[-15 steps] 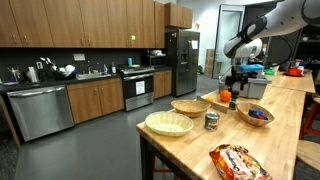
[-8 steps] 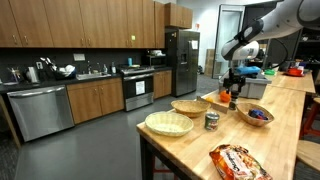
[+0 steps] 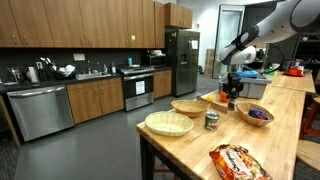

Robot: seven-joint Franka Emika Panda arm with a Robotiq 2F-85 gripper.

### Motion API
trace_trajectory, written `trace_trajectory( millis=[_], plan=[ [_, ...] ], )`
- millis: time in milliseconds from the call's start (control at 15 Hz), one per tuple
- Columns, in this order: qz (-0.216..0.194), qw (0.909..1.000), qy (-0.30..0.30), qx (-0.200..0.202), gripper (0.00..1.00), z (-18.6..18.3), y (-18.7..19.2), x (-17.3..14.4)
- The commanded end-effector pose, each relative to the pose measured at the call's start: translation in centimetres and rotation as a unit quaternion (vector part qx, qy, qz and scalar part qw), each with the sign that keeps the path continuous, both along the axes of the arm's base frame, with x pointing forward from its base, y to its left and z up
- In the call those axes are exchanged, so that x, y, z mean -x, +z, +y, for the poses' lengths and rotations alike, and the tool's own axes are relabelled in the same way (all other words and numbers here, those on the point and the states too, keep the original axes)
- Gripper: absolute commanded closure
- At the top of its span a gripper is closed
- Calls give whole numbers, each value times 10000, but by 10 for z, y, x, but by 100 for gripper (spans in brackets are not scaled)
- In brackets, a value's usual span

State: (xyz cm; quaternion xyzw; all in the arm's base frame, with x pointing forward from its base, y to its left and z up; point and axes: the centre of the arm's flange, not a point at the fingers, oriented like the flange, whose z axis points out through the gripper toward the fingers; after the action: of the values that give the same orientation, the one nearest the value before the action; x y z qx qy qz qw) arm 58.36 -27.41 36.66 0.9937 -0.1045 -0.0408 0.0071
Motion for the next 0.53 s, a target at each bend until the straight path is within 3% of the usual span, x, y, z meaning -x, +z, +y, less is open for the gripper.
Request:
trace_trajectory(
  millis=[0,133,467],
  plan=[
    [-27,10000,-8,-32,53,-8,3,-4],
    [-29,10000,-18,-27,69,-10,3,-4],
    [-51,10000,17,22,70,-12,8,-4]
  ],
)
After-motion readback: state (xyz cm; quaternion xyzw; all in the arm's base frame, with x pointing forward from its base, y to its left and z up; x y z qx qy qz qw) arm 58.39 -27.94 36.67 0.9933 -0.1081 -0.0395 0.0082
